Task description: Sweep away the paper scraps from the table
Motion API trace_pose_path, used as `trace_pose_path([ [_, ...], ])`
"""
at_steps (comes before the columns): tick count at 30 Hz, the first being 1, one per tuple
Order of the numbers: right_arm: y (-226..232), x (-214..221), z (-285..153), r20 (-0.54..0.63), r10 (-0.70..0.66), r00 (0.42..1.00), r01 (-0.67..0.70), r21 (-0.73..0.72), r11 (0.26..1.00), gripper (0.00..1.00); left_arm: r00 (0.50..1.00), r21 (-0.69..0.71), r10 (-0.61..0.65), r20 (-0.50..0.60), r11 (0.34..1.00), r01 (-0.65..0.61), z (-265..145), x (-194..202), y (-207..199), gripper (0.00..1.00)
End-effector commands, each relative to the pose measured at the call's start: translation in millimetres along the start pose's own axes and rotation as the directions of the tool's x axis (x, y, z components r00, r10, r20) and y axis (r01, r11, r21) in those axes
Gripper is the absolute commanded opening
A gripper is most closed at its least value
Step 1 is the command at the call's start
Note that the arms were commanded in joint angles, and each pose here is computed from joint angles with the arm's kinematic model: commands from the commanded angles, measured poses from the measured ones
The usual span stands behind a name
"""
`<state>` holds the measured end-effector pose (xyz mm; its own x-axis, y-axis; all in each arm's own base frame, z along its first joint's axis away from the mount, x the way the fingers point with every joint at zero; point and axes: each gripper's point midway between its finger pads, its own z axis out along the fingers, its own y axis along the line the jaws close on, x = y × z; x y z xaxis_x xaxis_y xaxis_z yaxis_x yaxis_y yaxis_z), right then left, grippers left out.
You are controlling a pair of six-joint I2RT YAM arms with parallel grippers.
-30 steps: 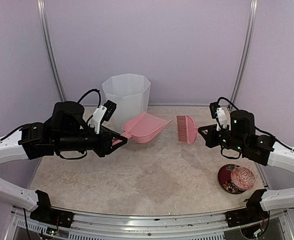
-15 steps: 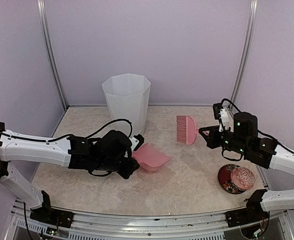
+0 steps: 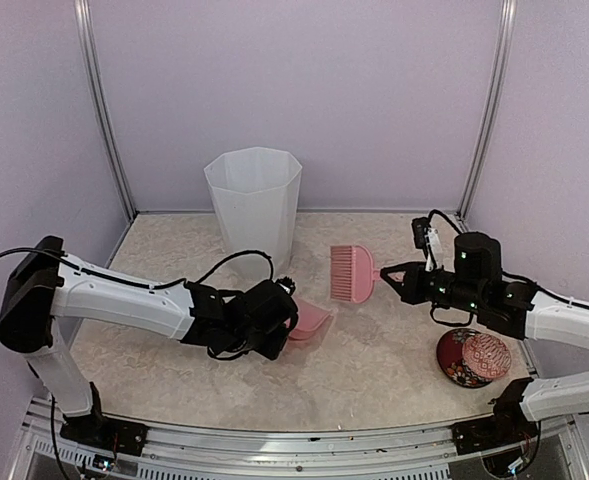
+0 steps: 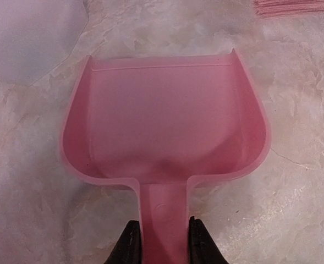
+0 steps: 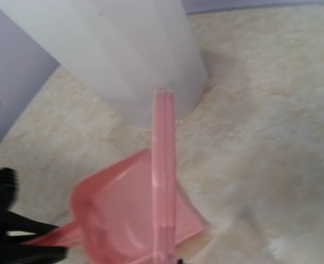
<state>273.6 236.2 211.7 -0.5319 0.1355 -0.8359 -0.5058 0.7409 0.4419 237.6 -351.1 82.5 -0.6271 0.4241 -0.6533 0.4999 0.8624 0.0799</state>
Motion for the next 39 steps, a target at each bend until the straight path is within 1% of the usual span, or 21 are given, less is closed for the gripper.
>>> trace_pose_path([
  [1, 14, -8, 6, 0.043, 0.086, 0.995, -0.081, -0.107, 0.991, 0.0, 0.995, -0.022, -0.079, 0.058, 0.997, 0.08, 11, -17, -7, 0.05],
  [4, 16, -1, 13, 0.018, 0.13, 0.991, -0.126, -0.131, 0.983, 0.0, 0.995, -0.03, -0.09, 0.035, 0.995, 0.091, 24, -12, -11, 0.12],
  [5, 16, 2, 16, 0.006, 0.14, 0.99, -0.138, -0.134, 0.981, 0.0, 0.995, -0.032, -0.095, 0.028, 0.995, 0.095, 27, -11, -12, 0.18],
  [6, 16, 5, 18, -0.005, 0.15, 0.989, -0.15, -0.14, 0.979, 0.0, 0.995, -0.039, -0.1, 0.019, 0.994, 0.1, 29, -9, -12, 0.28],
  [8, 18, 8, 21, -0.019, 0.166, 0.986, -0.167, -0.156, 0.974, 0.0, 0.994, -0.038, -0.111, 0.017, 0.993, 0.111, 29, -9, -12, 0.51],
  [9, 18, 10, 22, -0.027, 0.182, 0.983, -0.184, -0.162, 0.969, 0.0, 0.993, -0.033, -0.118, 0.022, 0.992, 0.118, 26, -10, -11, 0.6],
  [13, 21, 17, 30, -0.045, 0.226, 0.973, -0.23, -0.196, 0.953, 0.0, 0.984, 0.016, -0.159, 0.078, 0.987, 0.158, 11, -23, -9, 0.82],
  [15, 20, 21, 35, -0.062, 0.249, 0.967, -0.256, -0.194, 0.947, 0.0, 0.976, 0.037, -0.186, 0.117, 0.982, 0.183, -2, -35, -5, 0.89],
  [16, 19, 23, 38, -0.068, 0.267, 0.961, -0.275, -0.197, 0.941, 0.0, 0.973, 0.038, -0.194, 0.128, 0.981, 0.19, -5, -37, -3, 0.94],
  [20, 22, 33, 51, -0.112, 0.335, 0.936, -0.352, -0.225, 0.908, 0.0, 0.947, 0.096, -0.255, 0.198, 0.966, 0.24, -35, -62, 9, 0.98],
  [25, 29, 45, 69, -0.145, 0.414, 0.899, -0.438, -0.251, 0.863, 0.0, 0.901, 0.171, -0.342, 0.267, 0.937, 0.305, -71, -91, 32, 0.99],
  [27, 25, 56, 79, -0.171, 0.45, 0.876, -0.48, -0.235, 0.845, 0.0, 0.887, 0.198, -0.358, 0.29, 0.93, 0.311, -83, -98, 40, 0.99],
  [31, 20, 70, 91, -0.198, 0.497, 0.845, -0.533, -0.224, 0.816, 0.0, 0.862, 0.206, -0.387, 0.328, 0.92, 0.334, -100, -103, 61, 0.99],
  [32, 18, 73, 93, -0.203, 0.507, 0.838, -0.543, -0.214, 0.812, 0.02, 0.857, 0.207, -0.394, 0.332, 0.917, 0.342, -102, -102, 65, 0.99],
  [35, 10, 82, 99, -0.206, 0.534, 0.82, -0.569, -0.19, 0.8, 0.21, 0.839, 0.23, -0.433, 0.33, 0.898, 0.374, -104, -97, 81, 0.99],
  [36, 7, 85, 99, -0.203, 0.538, 0.818, -0.571, -0.179, 0.801, 0.26, 0.834, 0.238, -0.446, 0.326, 0.892, 0.384, -105, -95, 84, 0.99],
  [39, -5, 92, 100, -0.185, 0.532, 0.826, -0.557, -0.123, 0.822, 0.4, 0.824, 0.243, -0.466, 0.323, 0.882, 0.404, -105, -88, 94, 0.99],
])
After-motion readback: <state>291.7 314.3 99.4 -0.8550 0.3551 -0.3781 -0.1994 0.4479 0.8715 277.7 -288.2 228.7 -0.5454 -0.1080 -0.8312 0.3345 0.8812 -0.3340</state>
